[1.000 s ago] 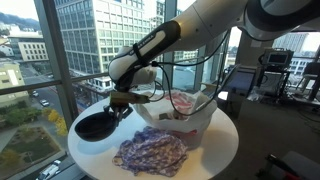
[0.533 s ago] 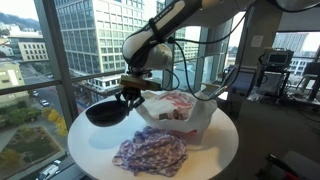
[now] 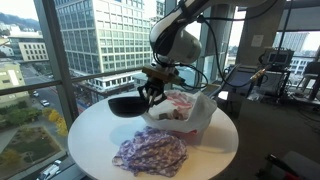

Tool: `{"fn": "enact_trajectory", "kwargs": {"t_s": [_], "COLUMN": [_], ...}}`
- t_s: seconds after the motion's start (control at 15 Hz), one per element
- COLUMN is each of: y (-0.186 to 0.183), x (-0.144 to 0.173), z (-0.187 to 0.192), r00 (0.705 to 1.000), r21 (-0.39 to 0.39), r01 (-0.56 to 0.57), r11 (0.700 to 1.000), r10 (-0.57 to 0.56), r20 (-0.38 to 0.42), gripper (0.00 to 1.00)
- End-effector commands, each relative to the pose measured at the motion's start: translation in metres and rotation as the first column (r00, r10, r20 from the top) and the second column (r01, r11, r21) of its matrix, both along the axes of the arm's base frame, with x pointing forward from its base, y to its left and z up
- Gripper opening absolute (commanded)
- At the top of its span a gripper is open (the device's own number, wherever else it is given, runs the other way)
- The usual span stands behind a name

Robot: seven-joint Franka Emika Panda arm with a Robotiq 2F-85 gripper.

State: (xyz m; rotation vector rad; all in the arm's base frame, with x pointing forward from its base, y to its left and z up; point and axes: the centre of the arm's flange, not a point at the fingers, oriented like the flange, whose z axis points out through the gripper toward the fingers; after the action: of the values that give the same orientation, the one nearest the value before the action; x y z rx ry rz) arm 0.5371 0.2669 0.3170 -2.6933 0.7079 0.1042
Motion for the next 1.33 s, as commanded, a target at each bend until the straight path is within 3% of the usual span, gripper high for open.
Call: {"fn": "enact_trajectory", "kwargs": {"t_s": [0.0, 0.27, 0.53, 0.87, 1.27], "y": [-0.040, -0.081, -0.111, -0.139, -0.170], "x": [-0.033, -0.034, -0.030, -0.024, -0.013], "z": [-0.004, -0.027, -0.044, -0.079, -0.104], "r00": [0.990, 0.959, 0.904, 0.854, 0.798], "r21": [0.027, 0.048, 0.050, -0.078, -0.297], "r01": [0.133, 0.272, 0.428, 0.520, 0.602], "r11": [0.991, 0.961, 0.902, 0.851, 0.741], "r10": [-0.132, -0.267, -0.428, -0.518, -0.551], "r20": [-0.043, -0.090, -0.013, 0.041, 0.242], "gripper": [0.02, 0.02, 0.02, 0.02, 0.02]}}
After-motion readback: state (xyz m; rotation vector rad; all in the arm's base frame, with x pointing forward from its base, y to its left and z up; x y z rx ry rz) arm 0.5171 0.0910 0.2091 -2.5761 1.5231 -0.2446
